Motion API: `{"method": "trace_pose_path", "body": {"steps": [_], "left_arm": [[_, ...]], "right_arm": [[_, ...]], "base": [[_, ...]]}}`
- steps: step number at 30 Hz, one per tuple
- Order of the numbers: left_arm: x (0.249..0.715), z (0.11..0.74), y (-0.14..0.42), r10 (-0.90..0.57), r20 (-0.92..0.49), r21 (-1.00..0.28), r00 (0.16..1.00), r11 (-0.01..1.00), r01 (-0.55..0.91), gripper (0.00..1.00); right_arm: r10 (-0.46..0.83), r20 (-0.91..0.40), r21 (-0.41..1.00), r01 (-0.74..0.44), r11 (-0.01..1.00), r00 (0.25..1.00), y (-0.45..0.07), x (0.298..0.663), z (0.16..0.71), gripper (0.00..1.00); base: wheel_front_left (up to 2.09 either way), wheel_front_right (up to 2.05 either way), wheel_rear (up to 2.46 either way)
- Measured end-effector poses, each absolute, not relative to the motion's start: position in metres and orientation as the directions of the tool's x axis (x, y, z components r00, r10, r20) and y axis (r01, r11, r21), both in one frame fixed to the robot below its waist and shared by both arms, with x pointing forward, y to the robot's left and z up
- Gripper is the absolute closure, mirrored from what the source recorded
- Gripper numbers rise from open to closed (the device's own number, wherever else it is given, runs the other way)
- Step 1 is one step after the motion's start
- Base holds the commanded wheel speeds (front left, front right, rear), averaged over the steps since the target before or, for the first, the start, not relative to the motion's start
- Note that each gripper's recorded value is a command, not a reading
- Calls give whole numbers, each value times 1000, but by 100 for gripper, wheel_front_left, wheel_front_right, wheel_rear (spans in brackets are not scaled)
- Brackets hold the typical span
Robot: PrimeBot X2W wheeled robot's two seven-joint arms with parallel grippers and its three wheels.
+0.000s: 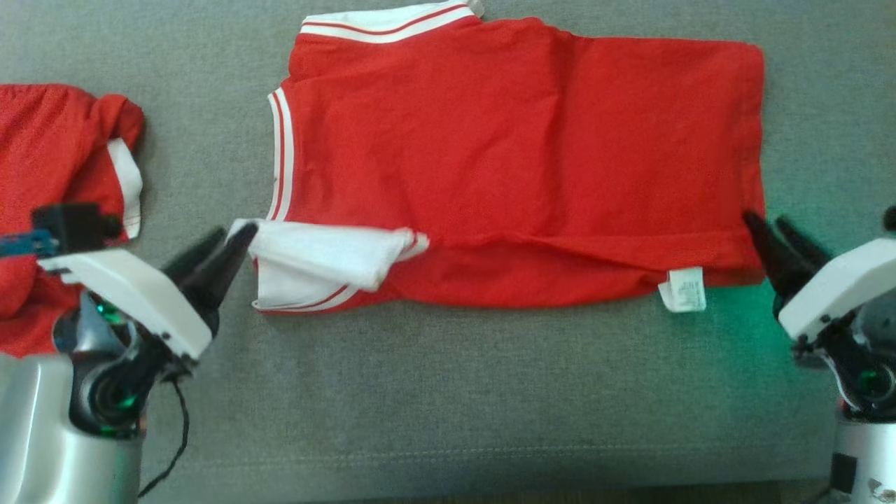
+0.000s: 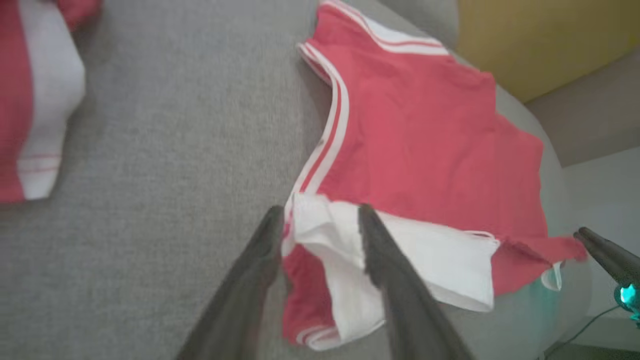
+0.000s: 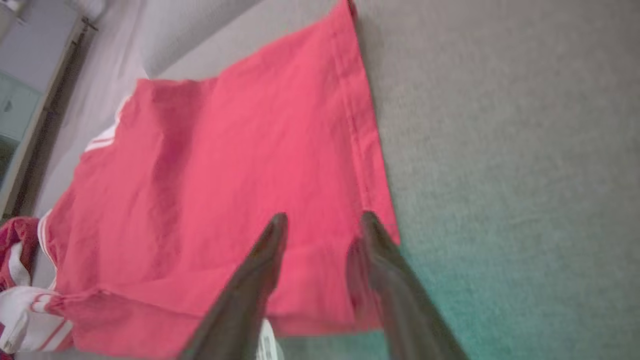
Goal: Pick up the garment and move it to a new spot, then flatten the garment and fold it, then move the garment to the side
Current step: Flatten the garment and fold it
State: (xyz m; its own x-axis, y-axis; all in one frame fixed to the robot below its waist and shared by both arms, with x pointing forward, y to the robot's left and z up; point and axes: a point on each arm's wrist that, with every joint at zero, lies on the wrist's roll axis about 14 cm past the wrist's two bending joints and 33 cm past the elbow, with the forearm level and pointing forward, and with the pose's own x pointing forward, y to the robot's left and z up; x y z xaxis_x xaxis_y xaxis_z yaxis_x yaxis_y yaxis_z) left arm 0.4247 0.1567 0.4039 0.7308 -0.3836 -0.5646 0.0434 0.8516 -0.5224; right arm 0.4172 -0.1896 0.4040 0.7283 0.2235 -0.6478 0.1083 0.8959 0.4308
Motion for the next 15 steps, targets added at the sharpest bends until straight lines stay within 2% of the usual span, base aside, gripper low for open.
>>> {"method": "trace_pose_path", "body": {"steps": [4,9,12,15], "left_arm": [[443,419,164,-324,-477,-503,817,863,48,0],[459,441,173,-227,-336,-448,914,892,56,0],[466,460,180,-156,-228,-371,961,927,62,0],[469,480,183,-99,-121,-300,988,952,59,0]], "right_arm": [[191,-535,408,54,912,823,-186,435,426,0],[150,-315,322,-43,946,937,-182,455,465,0],[129,-184,230,-85,969,974,-184,456,487,0],[132,-110,176,-111,978,985,-183,449,496,0]], "base": [[0,0,0],[0,0,0],[0,0,0],[0,0,0]]}}
